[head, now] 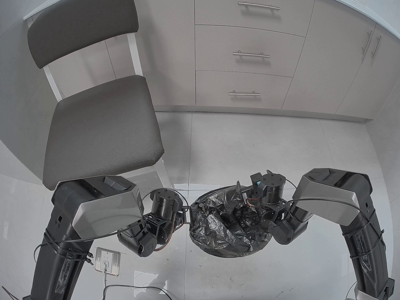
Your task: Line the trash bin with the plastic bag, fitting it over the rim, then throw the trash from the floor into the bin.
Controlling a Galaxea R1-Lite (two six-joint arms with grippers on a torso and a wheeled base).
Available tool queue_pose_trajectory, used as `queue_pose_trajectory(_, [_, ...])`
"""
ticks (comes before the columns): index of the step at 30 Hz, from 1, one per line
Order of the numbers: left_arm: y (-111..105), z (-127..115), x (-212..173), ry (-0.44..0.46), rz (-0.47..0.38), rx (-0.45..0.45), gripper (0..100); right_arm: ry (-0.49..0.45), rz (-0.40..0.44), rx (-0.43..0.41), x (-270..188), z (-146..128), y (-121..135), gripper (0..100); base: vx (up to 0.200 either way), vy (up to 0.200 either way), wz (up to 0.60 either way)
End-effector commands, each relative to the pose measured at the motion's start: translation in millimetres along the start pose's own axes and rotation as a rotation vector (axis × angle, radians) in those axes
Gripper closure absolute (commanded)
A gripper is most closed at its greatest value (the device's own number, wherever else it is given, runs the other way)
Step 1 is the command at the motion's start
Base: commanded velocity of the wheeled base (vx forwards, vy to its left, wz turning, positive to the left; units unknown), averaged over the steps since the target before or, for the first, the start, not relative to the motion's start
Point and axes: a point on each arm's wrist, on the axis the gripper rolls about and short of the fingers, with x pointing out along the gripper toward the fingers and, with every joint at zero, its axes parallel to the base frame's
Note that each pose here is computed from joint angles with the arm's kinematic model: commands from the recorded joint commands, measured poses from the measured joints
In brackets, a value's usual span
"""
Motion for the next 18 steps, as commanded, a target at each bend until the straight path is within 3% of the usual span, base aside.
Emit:
queue_pose_trajectory(1, [4.2, -0.3, 2.2, 0.0, 0.011, -0.004, 0, 0.001, 0.001, -0.001, -0.2, -0.4, 0.7, 0, 0.0, 0.0, 0.0])
queue_pose_trajectory(4, [6.5, -9.4, 6.1, 0.008, 0.054, 0.013, 0, 0.002, 0.001, -0.001, -0.1, -1.0, 0.1, 0, 0.0, 0.0, 0.0])
queue_pose_trajectory(12, [5.4, -11.6, 5.0, 0.061, 0.065, 0.039, 0, -0.007, -0.002, 0.004, 0.4, -2.7, 0.9, 0, 0.0, 0.0, 0.0])
queue_pose_trajectory(18, [-4.5, -12.6, 1.7, 0.151, 0.074, 0.044, 0, -0.011, 0.007, 0.004, 0.5, -3.5, 1.4, 0, 0.0, 0.0, 0.0])
